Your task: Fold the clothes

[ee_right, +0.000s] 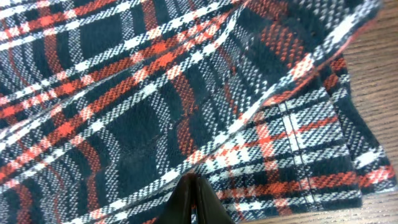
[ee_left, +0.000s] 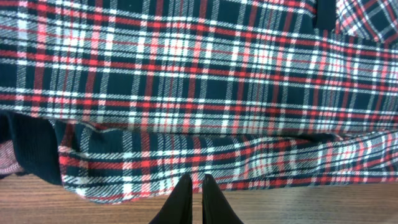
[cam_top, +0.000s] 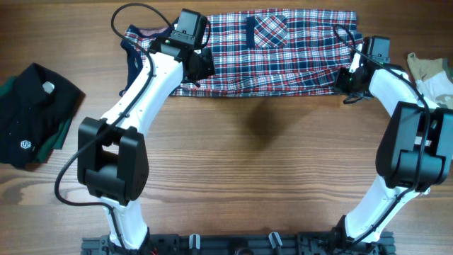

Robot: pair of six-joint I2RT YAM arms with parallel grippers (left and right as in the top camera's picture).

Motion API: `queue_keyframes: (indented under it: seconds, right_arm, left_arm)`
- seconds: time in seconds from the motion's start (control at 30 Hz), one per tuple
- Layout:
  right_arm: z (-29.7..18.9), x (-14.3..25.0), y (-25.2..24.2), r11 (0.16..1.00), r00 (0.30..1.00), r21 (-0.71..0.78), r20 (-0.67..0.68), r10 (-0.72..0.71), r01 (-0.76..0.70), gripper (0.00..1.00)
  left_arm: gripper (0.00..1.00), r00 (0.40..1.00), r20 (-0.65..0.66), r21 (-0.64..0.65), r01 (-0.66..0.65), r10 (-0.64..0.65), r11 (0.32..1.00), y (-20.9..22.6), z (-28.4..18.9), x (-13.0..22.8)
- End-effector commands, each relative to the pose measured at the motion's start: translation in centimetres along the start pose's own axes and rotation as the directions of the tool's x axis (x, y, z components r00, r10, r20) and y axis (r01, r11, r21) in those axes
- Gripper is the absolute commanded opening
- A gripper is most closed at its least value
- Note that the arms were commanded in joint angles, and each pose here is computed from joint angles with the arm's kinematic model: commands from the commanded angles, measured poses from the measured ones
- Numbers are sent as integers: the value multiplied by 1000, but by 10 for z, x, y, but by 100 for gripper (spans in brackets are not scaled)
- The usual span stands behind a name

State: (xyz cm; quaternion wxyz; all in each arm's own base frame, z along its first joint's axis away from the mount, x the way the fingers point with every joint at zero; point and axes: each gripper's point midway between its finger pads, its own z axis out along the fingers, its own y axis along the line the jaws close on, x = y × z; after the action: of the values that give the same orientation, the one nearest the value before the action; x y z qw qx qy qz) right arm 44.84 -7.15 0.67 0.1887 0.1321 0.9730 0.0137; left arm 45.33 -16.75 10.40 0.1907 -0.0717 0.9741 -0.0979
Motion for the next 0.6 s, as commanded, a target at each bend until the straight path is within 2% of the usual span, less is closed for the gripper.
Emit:
queue_keyframes:
  seconds: [0.0, 0.3, 0.33, 0.37, 0.43, 0.5, 0.57]
  right_arm:
    - [-31, -25, 6, 999, 995, -35, 97, 32, -29, 4]
    - [-31, -24, 6, 996, 992, -37, 90, 84, -81, 4]
    - [-31, -20, 4, 980, 977, -35, 73, 198, -196, 11]
    - [-30, -18, 2, 962, 960, -25, 65, 273, -272, 22]
    - [-30, -17, 2, 926, 924, -30, 59, 377, -376, 26]
    - [-30, -18, 2, 893, 890, -38, 61, 451, -449, 36]
    - [-30, -21, 2, 886, 883, -45, 69, 464, -462, 36]
  left_arm:
    - [7, 999, -32, -24, -13, 13, 1000, 7, 11, 10]
    - [6, 999, -37, -27, -14, 13, 1000, 10, 16, 14]
    - [7, 999, -36, -26, -13, 12, 1000, 10, 16, 14]
    - [7, 999, -36, -26, -14, 13, 1000, 10, 16, 14]
    - [8, 999, -36, -26, -13, 12, 1000, 10, 16, 14]
    - [8, 999, -37, -26, -14, 13, 1000, 10, 16, 14]
    - [8, 999, -37, -26, -14, 13, 1000, 10, 16, 14]
